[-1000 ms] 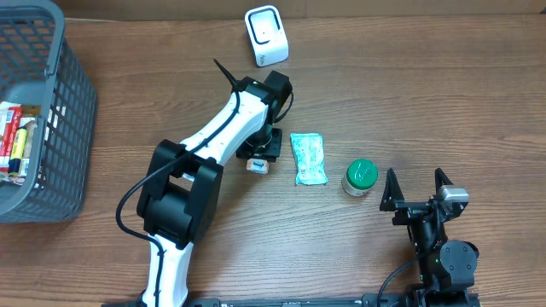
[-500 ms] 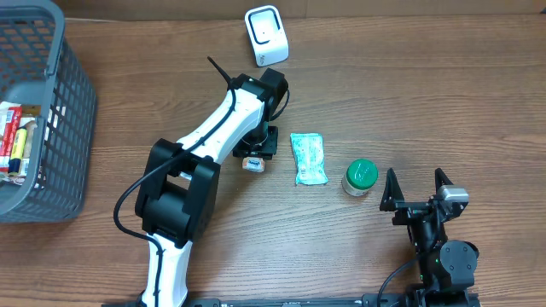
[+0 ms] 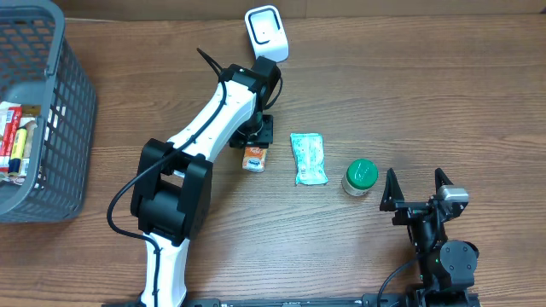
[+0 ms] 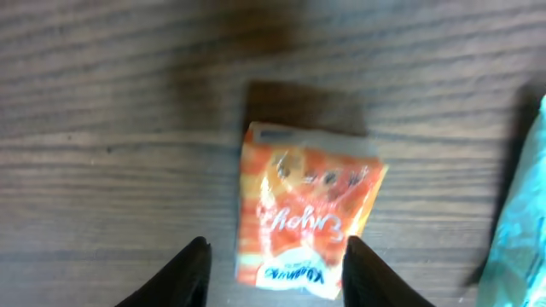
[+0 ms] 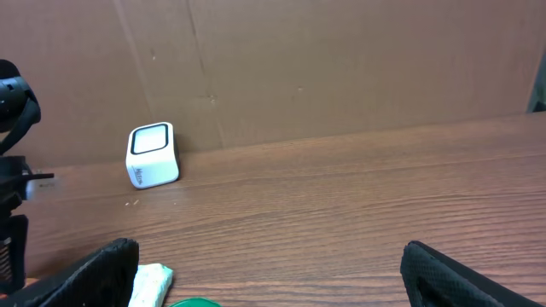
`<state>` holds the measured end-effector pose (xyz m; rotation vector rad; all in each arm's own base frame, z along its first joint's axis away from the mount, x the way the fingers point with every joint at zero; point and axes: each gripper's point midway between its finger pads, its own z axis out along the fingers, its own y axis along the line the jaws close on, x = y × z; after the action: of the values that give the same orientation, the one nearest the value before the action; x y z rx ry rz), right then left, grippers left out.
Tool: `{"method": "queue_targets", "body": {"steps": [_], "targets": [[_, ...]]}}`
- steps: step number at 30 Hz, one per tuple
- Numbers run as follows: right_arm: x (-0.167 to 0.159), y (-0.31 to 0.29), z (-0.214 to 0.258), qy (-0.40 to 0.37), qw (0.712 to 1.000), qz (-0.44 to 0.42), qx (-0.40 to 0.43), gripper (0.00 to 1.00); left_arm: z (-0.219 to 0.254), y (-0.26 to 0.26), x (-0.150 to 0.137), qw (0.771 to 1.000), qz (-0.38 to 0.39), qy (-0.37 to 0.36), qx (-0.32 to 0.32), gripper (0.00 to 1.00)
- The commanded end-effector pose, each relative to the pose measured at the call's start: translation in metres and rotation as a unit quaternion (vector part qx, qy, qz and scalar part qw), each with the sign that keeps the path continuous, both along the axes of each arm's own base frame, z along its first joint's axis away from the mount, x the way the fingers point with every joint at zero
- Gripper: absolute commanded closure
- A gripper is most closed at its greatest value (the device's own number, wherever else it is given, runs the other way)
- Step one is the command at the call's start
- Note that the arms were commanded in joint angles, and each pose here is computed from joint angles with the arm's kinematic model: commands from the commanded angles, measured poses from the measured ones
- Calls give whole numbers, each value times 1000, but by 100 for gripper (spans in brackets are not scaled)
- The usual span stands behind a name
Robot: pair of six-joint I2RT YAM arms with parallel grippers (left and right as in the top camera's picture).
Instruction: Scan the item barcode
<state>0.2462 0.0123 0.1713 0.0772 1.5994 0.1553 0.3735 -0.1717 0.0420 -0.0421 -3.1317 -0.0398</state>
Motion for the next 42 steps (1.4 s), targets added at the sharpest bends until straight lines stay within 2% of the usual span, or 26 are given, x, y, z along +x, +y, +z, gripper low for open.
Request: {"method": "queue_targets", "body": {"steps": [1, 21, 27, 42], "targets": [[0, -1, -1, -3, 1000, -2, -2, 0, -1, -5, -7, 1000, -11, -2, -8, 56], [0, -1, -1, -3, 1000, -2, -2, 0, -37, -1, -21, 1000, -18, 8, -4, 55], [0, -1, -1, -3, 1000, -2, -2, 0, -37, -2, -21, 1000, -19, 7, -4, 62], [0, -1, -1, -3, 1000, -2, -2, 0, -37, -11, -25, 999, -47, -6, 19, 54]]}}
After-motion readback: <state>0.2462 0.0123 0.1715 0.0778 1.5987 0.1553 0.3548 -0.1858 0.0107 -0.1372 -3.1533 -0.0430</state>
